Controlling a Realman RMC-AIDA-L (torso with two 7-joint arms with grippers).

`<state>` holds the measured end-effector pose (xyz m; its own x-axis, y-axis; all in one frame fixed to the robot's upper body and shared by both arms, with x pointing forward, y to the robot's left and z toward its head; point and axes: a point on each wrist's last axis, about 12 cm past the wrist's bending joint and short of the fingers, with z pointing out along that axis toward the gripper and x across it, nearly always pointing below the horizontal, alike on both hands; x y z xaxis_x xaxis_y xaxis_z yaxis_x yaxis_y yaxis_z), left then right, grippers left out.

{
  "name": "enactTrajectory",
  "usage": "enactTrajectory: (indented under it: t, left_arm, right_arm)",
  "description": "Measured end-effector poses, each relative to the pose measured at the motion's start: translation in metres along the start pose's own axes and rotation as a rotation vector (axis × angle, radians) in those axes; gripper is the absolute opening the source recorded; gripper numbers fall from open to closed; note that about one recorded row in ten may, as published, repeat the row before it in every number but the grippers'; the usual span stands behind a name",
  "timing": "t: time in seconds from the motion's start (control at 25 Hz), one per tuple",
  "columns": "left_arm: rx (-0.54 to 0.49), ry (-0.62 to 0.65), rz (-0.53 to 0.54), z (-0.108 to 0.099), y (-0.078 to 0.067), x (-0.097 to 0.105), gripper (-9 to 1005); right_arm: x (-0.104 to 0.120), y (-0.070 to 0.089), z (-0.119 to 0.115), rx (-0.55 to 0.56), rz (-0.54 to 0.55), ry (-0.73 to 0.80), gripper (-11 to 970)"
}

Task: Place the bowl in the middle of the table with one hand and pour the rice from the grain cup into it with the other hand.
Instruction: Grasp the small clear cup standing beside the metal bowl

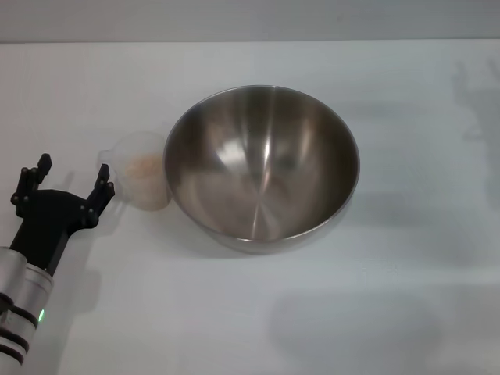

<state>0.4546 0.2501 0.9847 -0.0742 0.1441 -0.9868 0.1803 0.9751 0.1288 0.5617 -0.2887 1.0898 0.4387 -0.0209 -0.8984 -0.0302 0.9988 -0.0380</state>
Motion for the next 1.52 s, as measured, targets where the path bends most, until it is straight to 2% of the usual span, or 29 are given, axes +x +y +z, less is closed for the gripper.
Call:
enactTrajectory:
  t: [0.56, 0.96, 1.12, 1.32, 1.52]
  left_arm:
    - [0.006, 0.016, 0.010, 0.018, 0.002, -0.004, 852]
    - [0.000, 0.025, 0.012, 0.020, 0.004, -0.003, 852]
    - [0.016, 0.019, 0.024, 0.023, 0.003, -0.005, 683]
    - [0.023, 0.011, 0.020, 0.026, 0.002, -0.007, 410]
    - [0.030, 0.002, 0.023, 0.030, 0.001, -0.010, 324]
  right_arm:
    - [-0.001, 0.001, 0.002, -0.005, 0.001, -0.006, 522]
    - [-0.001, 0.002, 0.002, -0.007, 0.003, -0.006, 523]
    - [-0.001, 0.003, 0.003, -0.008, 0.004, -0.008, 523]
    - [-0.001, 0.003, 0.003, -0.009, 0.005, -0.010, 522]
    - [-0.001, 0.003, 0.003, -0.008, 0.004, -0.010, 522]
